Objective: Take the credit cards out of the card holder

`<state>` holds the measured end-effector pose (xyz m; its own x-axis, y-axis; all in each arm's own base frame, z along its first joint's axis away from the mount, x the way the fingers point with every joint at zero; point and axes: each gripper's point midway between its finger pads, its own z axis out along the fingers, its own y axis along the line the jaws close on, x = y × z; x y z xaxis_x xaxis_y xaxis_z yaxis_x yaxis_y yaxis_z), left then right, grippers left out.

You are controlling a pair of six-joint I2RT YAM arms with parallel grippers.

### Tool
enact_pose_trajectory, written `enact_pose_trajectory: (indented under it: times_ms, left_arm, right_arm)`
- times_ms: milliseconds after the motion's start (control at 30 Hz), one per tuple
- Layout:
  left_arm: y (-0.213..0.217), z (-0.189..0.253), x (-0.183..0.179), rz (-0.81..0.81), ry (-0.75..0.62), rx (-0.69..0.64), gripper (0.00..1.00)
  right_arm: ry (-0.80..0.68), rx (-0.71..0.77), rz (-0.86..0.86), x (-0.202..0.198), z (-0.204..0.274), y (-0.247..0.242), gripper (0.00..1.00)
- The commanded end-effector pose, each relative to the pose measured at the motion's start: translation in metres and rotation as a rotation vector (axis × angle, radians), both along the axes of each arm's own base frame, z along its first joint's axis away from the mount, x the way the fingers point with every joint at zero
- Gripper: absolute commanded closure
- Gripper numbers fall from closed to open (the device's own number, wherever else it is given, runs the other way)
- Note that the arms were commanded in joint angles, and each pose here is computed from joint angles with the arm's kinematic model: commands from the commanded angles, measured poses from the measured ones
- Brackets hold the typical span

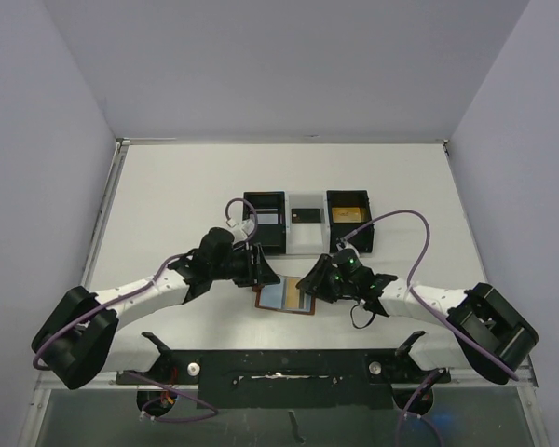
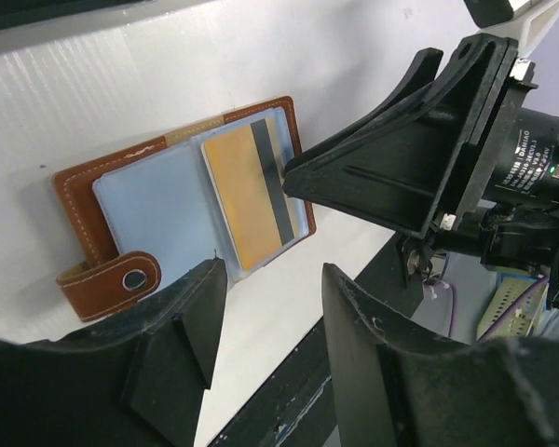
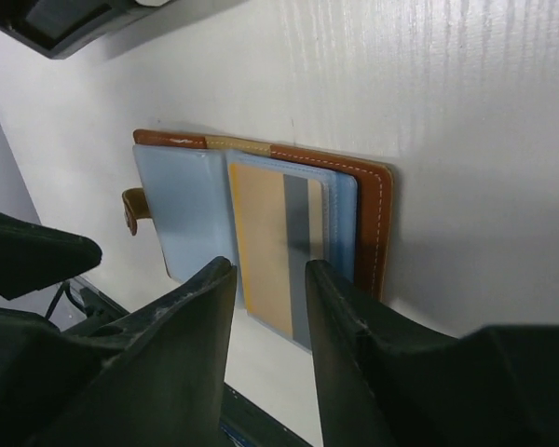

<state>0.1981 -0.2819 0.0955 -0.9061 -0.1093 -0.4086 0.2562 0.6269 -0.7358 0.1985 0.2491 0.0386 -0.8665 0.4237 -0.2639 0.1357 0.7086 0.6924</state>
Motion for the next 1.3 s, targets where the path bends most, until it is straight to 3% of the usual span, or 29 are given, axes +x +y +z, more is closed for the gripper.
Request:
enact_pose_trajectory:
  times_ms: [0,167,433,767,1133,1267]
  left_arm:
    - [-0.015,0.006,0.010,0.012,-0.021,-0.043,0.59]
    - [-0.025,-0.010,0.003,-0.034,0.027,-0.015,0.62]
    - [-0.030,-0.044,-0.004,-0.022,0.109,0.063,0.67]
    - [-0.041,-0.059,-0.001,0.033,0.166,-0.033,0.77]
    - [-0.032,-0.060,0.004,0.090,0.155,-0.002,1.00]
    - [-0.029,-0.061,0.004,0.088,0.153,0.026,1.00]
  right_arm:
    - [-0.001,0.001,-0.038,0.013,0.004,0.007,0.65]
    - [0.060,-0.090,-0.066,0.006,-0.016,-0.008,0.66]
    - [0.072,-0.105,-0.059,0.002,-0.022,-0.010,0.67]
    - [0.072,-0.092,0.002,0.003,-0.023,0.001,0.73]
    - [0.083,-0.108,0.027,0.001,-0.025,0.002,0.77]
    - [0.062,-0.121,0.041,0.004,-0.019,0.003,0.78]
